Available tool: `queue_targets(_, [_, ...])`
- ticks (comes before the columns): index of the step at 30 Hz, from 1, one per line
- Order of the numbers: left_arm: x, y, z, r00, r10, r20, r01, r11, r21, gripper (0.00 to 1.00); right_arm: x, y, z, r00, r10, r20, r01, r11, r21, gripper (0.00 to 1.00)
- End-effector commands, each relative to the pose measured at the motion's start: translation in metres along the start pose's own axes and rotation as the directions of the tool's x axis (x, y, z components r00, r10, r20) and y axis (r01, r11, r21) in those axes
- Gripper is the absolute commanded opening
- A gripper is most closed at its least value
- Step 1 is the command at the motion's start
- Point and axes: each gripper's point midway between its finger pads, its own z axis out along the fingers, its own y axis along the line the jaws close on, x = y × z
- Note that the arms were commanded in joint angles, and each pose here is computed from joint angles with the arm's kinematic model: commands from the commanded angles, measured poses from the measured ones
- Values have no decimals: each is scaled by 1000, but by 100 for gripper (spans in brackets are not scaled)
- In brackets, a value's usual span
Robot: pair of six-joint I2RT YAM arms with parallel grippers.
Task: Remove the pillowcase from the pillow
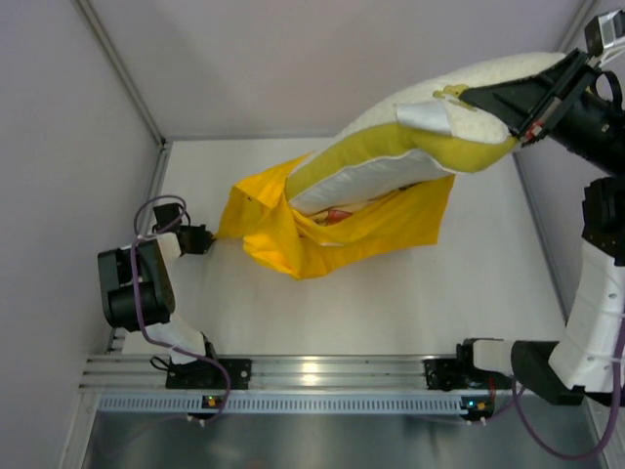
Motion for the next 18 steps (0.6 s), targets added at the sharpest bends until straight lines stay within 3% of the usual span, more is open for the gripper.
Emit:
queue_targets(1, [-15, 51, 7, 998, -7, 60, 16, 987, -158, 0, -53, 53, 4, 965, -183, 188, 206, 972, -110, 0])
queue_targets(4, [-20, 57, 14, 998, -39, 50, 47, 986, -160, 0, -78, 64, 0, 953, -192, 233, 229, 963, -141, 0])
queue_targets(6, [-27, 61, 16, 996, -69, 55, 77, 985, -155, 0, -93, 51, -5, 965, -99, 245, 138, 979, -148, 0])
queue_targets(7, [-28, 61, 18, 996, -73, 53, 80, 985, -150, 0, -98, 54, -8, 952, -157, 264, 211, 959, -190, 0])
queue_targets(9, [-36, 61, 17, 994, -88, 65, 97, 984, -148, 0, -110, 46, -16, 952, -128, 279, 182, 967, -178, 0])
queue_targets(18, [-49, 54, 11, 989, -114, 89, 124, 986, -113, 0, -140, 40, -51, 893, -236, 384, 287, 954, -81, 0])
